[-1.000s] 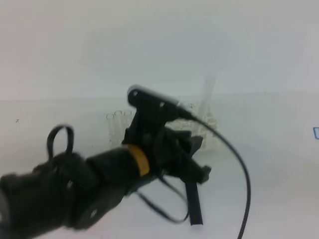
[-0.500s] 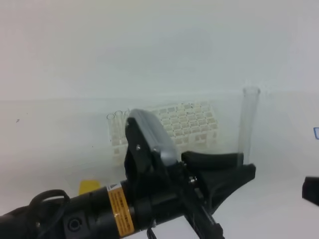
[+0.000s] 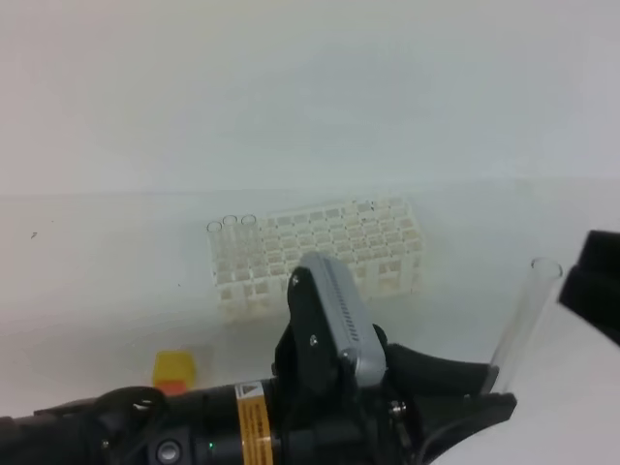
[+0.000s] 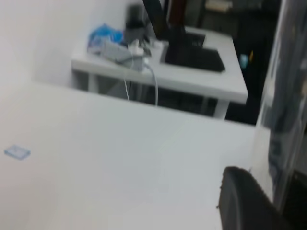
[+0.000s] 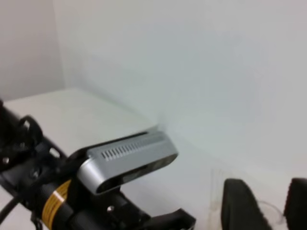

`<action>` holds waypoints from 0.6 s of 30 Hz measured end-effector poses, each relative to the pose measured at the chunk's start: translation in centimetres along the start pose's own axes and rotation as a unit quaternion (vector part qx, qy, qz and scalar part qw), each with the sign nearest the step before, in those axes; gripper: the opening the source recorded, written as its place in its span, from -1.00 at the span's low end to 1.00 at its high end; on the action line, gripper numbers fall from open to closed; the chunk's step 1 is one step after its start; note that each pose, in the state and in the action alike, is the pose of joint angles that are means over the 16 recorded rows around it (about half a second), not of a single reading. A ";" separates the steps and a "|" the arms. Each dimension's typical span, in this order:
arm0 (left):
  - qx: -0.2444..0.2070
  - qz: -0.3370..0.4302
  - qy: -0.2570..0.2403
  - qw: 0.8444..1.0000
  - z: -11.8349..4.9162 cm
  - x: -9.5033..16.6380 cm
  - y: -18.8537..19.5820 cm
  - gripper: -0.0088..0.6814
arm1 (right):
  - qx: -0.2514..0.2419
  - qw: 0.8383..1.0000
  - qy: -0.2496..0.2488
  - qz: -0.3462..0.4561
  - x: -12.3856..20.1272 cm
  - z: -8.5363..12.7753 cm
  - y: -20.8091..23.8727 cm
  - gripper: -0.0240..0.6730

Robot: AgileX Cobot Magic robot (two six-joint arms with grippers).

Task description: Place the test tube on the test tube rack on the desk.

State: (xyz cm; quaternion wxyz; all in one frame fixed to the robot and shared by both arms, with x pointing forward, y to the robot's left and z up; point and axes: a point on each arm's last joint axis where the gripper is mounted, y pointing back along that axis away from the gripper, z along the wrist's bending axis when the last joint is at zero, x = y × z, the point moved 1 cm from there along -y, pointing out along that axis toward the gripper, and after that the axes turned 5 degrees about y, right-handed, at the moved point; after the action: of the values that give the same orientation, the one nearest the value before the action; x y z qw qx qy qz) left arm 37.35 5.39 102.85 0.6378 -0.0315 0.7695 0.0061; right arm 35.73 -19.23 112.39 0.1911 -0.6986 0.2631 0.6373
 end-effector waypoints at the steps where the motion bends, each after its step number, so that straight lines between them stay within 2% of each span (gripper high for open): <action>1: -0.001 0.002 -0.001 1.000 0.0 0.3 0.2 -0.71 | -0.003 1.000 -0.003 0.003 0.1 -0.1 -0.3 -0.37; 5: -0.014 -0.007 0.008 1.000 0.1 1.5 1.2 -0.69 | -0.016 0.999 -0.014 0.023 1.0 -0.4 -1.6 -0.27; 11: -0.056 -0.047 0.034 0.997 0.1 3.1 3.4 -0.69 | -0.045 0.997 -0.031 0.054 2.3 -0.5 -3.2 -0.13; 18: -0.088 -0.080 0.050 0.992 -0.1 4.2 5.3 -0.73 | -0.099 0.992 -0.045 0.070 3.5 -0.2 -4.8 0.11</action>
State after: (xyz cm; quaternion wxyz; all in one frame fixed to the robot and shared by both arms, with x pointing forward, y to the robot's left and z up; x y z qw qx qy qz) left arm 36.15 10.49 98.61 0.5915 -0.1494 0.7920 0.0210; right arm 38.98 -15.98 108.60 0.0879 -0.6641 0.2385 0.7031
